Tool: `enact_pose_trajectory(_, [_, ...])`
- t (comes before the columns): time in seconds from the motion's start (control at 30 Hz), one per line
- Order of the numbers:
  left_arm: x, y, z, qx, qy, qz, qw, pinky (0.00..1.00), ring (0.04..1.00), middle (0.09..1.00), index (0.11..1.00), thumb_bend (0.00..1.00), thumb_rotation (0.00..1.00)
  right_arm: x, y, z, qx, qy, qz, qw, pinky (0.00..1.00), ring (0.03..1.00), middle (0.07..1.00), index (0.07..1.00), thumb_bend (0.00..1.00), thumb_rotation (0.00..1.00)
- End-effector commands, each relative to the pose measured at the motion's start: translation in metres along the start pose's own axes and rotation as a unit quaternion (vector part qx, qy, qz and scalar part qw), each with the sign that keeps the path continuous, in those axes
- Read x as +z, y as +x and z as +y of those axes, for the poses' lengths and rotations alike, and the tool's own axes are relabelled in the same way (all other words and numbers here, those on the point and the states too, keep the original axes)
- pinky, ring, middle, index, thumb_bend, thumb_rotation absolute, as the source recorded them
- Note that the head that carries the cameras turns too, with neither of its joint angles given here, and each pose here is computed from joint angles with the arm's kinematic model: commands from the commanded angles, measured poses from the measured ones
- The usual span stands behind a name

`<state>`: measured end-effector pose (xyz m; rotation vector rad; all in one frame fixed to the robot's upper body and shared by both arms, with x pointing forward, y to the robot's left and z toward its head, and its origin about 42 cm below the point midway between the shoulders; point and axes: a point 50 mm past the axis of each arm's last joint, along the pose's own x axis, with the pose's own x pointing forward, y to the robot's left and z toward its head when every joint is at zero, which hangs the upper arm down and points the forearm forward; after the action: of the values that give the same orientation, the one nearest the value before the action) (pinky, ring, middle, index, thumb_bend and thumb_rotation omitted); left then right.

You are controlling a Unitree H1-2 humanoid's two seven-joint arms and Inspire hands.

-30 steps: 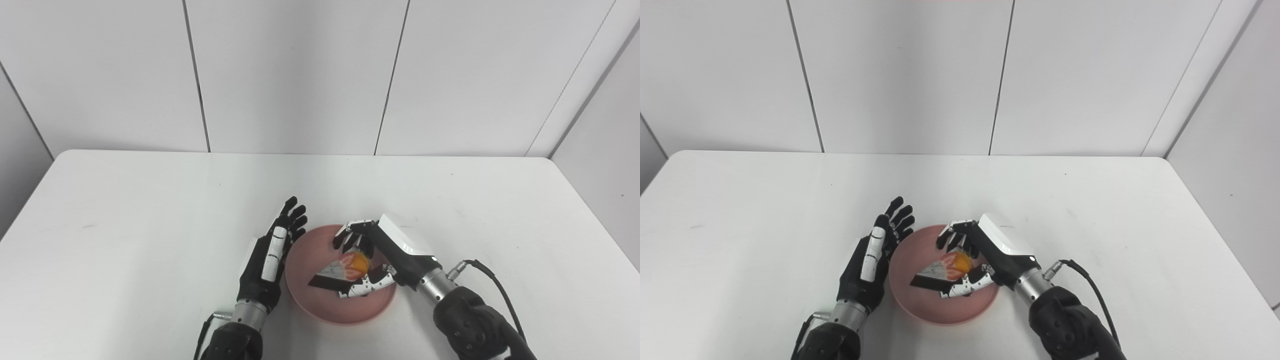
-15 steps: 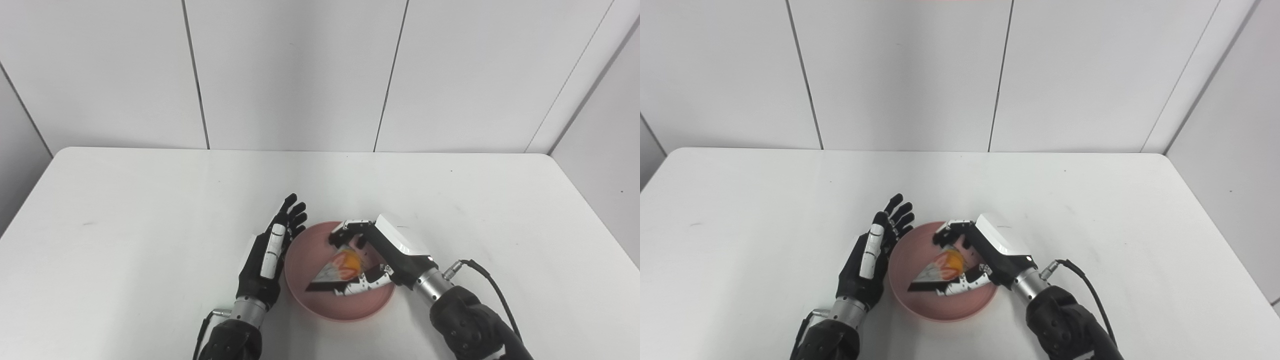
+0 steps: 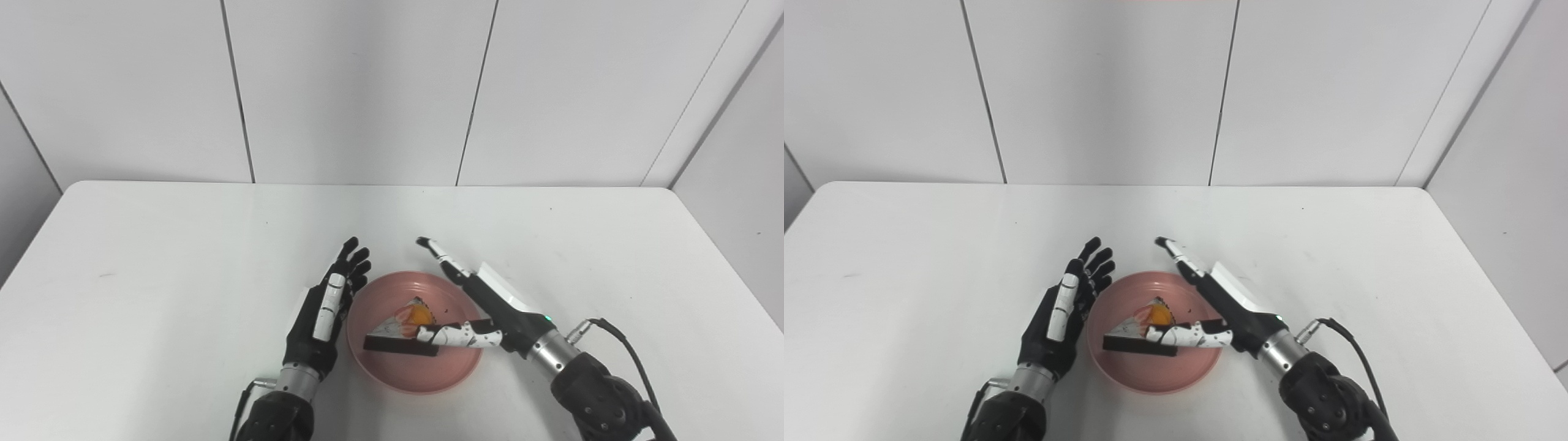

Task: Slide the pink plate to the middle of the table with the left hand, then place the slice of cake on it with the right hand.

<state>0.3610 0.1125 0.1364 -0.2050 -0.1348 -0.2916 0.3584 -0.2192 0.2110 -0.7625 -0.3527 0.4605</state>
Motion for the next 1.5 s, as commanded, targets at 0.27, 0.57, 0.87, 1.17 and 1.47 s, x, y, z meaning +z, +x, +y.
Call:
enact_pose_trajectory(0.27, [-0.001,-0.017,0.03,0.034,0.056,-0.009,0.998,1.0,0.998,0.998,0.997,0.61,1.0,-0.016,-0.003,0.011,-0.196,0.217,0.005,0.956,1.0,1.0,1.0,1.0,0.63,0.75])
enact_pose_trajectory(0.57, [-0.003,-0.021,0.039,0.041,0.066,-0.027,0.997,1.0,1.0,1.0,1.0,0.63,0.99,-0.012,0.003,0.035,-0.245,0.315,0.017,0.917,1.0,1.0,1.0,1.0,0.6,0.82])
enact_pose_trajectory(0.87, [-0.005,-0.02,0.039,0.04,0.071,-0.02,0.997,1.0,1.0,1.0,1.0,0.63,1.0,-0.009,0.003,0.051,-0.226,0.343,0.033,0.911,1.0,1.0,1.0,1.0,0.63,0.81])
enact_pose_trajectory(1.17, [-0.011,-0.016,0.033,0.034,0.078,-0.011,0.996,1.0,1.0,1.0,1.0,0.65,1.0,-0.022,-0.002,0.048,-0.223,0.346,0.05,0.91,1.0,1.0,1.0,1.0,0.63,0.88])
enact_pose_trajectory(1.47, [-0.015,-0.012,0.024,0.036,0.082,0.002,0.996,1.0,1.0,1.0,1.0,0.7,1.0,-0.032,-0.007,0.042,-0.231,0.361,0.047,0.902,1.0,1.0,1.0,1.0,0.6,0.87])
